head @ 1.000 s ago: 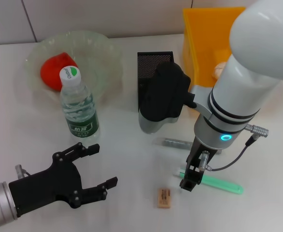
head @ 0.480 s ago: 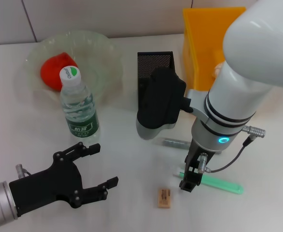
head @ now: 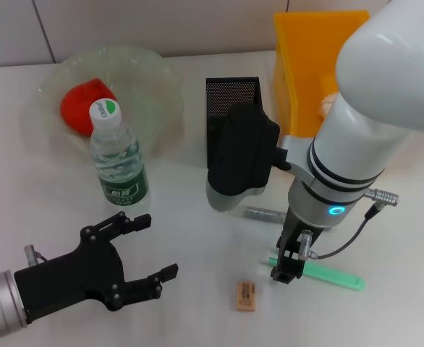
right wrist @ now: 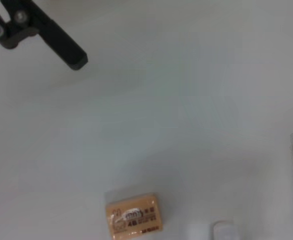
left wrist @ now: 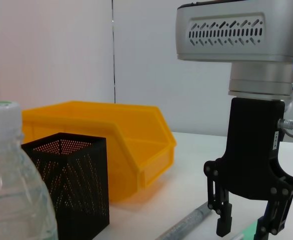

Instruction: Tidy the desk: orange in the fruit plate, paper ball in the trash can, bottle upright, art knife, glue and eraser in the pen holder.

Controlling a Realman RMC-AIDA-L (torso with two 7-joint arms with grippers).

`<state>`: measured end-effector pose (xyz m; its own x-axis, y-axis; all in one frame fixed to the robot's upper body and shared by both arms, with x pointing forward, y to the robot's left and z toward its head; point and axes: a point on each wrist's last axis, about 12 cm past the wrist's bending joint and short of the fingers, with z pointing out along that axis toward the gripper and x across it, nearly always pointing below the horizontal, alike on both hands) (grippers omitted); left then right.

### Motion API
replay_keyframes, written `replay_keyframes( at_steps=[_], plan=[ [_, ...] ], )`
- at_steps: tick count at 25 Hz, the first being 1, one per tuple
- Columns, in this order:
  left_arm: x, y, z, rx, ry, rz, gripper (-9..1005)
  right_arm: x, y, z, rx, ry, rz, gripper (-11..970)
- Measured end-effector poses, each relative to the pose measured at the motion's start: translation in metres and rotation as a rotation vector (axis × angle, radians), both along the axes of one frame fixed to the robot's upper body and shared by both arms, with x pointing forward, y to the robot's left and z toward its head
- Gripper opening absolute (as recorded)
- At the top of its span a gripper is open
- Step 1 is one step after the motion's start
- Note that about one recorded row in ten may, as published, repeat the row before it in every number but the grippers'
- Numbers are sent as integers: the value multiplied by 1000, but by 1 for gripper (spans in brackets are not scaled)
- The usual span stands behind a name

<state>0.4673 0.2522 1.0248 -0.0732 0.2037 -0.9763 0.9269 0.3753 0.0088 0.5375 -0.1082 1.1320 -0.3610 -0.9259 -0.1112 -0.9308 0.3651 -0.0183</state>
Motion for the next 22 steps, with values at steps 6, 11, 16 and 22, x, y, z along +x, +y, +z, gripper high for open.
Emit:
replay_keyframes(
  at_steps=[6, 11, 16, 22],
  plan=[
    [-1, 0, 0, 0, 2, -1, 866, 0, 0, -2, -2, 4, -4, 490],
    [-1, 0, 0, -2, 3, -3, 866, 0, 0, -3, -3, 3, -3, 459],
    [-2, 0, -1, -2, 4, -2, 866, -1, 1, -3, -2, 0, -1, 453],
    [-3, 0, -1, -2, 6, -1, 866, 0, 1, -3, -2, -3, -3, 416]
  ],
)
